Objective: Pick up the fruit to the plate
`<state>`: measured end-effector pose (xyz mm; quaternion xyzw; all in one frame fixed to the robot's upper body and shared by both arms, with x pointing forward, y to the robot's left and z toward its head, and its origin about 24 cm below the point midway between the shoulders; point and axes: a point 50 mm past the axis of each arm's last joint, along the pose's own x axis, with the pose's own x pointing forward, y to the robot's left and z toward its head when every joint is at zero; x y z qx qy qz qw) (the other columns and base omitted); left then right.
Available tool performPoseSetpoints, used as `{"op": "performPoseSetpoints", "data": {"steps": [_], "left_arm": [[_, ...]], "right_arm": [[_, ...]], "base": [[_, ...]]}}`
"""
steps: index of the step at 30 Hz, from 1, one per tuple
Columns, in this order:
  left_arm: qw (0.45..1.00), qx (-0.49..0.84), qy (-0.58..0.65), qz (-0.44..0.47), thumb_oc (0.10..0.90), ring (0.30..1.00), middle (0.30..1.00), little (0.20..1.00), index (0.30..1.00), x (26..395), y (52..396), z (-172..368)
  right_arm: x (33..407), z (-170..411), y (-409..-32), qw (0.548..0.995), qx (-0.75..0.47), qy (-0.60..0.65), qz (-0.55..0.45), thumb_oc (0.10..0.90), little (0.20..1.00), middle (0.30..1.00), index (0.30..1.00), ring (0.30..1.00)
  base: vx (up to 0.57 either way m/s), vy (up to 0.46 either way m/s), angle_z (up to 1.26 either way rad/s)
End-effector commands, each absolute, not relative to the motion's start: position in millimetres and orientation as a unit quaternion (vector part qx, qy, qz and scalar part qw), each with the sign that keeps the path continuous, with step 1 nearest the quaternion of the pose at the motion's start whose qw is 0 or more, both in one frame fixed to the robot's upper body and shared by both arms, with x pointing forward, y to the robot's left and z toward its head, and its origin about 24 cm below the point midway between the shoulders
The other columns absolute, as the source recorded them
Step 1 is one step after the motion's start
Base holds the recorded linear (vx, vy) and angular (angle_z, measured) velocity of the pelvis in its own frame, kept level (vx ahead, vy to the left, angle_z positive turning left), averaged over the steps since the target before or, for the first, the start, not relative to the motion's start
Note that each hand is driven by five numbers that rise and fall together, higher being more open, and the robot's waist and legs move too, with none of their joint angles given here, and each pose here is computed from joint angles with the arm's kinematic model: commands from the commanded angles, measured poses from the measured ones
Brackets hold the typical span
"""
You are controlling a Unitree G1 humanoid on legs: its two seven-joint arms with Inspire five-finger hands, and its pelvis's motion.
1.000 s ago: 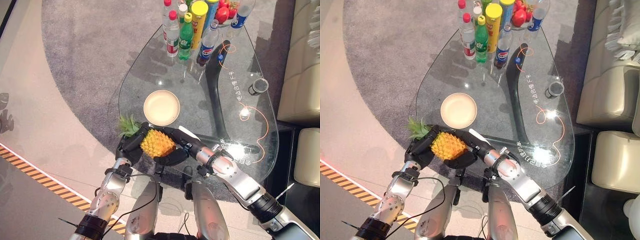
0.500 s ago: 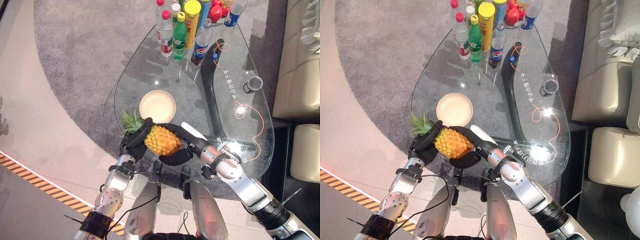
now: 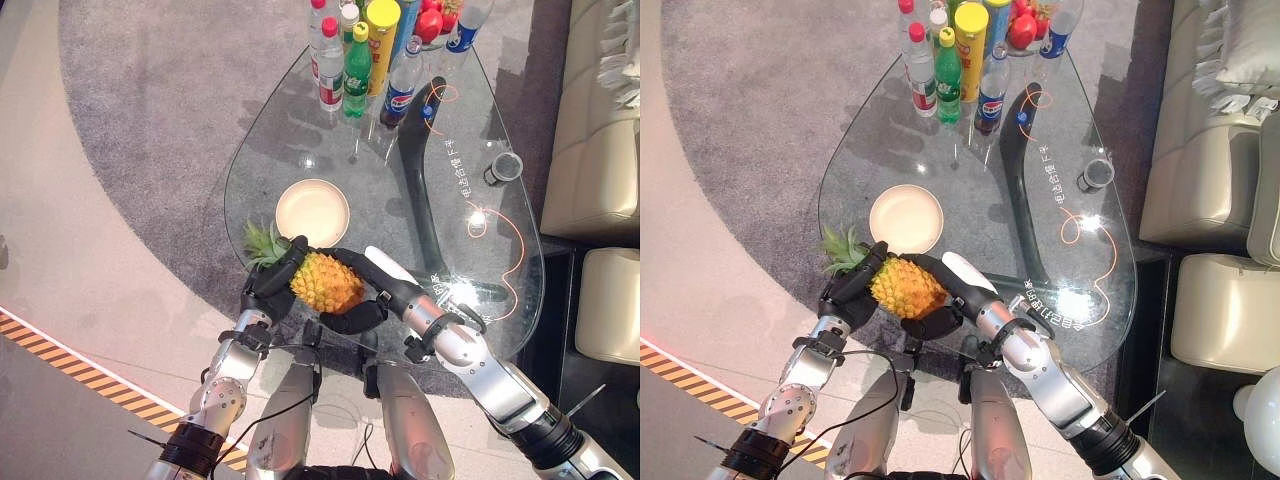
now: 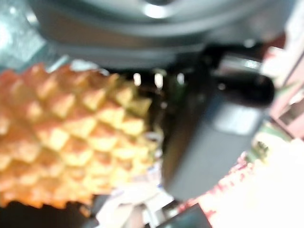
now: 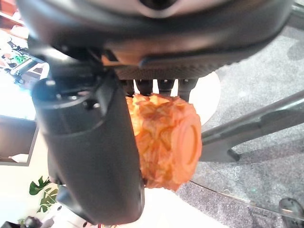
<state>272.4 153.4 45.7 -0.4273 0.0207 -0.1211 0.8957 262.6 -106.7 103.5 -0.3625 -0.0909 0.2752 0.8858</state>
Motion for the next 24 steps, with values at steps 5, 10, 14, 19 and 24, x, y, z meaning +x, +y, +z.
{"op": "performPoseSetpoints", "data": {"steps": [5, 10, 14, 19, 24], "left_arm": [[0.887, -0.427, -0.068, -0.161, 0.1, 0.3, 0.3, 0.2, 0.3, 256.4, 170.5, 80.4], [0.889, -0.424, -0.068, -0.158, 0.1, 0.3, 0.3, 0.2, 0.3, 256.1, 173.2, 79.9], [0.89, -0.423, -0.068, -0.155, 0.1, 0.3, 0.3, 0.2, 0.3, 254.9, 175.8, 78.5], [0.891, -0.422, -0.07, -0.154, 0.1, 0.3, 0.3, 0.2, 0.3, 254.0, 178.1, 79.0], [0.891, -0.421, -0.07, -0.152, 0.1, 0.3, 0.3, 0.2, 0.3, 253.2, 178.5, 78.0]], "right_arm": [[278.2, 176.6, -177.5, 0.833, -0.51, -0.214, 0.01, 0.8, 0.9, 0.9, 0.9, 0.9], [278.7, 179.0, -186.0, 0.833, -0.508, -0.217, -0.021, 0.8, 0.9, 0.9, 0.9, 0.9], [278.3, 177.7, -194.4, 0.838, -0.503, -0.207, -0.044, 0.8, 0.9, 0.9, 0.9, 0.9], [278.2, 172.7, -206.3, 0.847, -0.49, -0.19, -0.085, 0.8, 0.9, 0.9, 0.9, 0.9], [275.9, 166.7, -214.8, 0.862, -0.452, -0.187, -0.134, 0.8, 0.9, 0.9, 0.9, 0.9]], "base": [[0.0, 0.0, 0.0], [0.0, 0.0, 0.0], [0.0, 0.0, 0.0], [0.0, 0.0, 0.0], [0.0, 0.0, 0.0]]}}
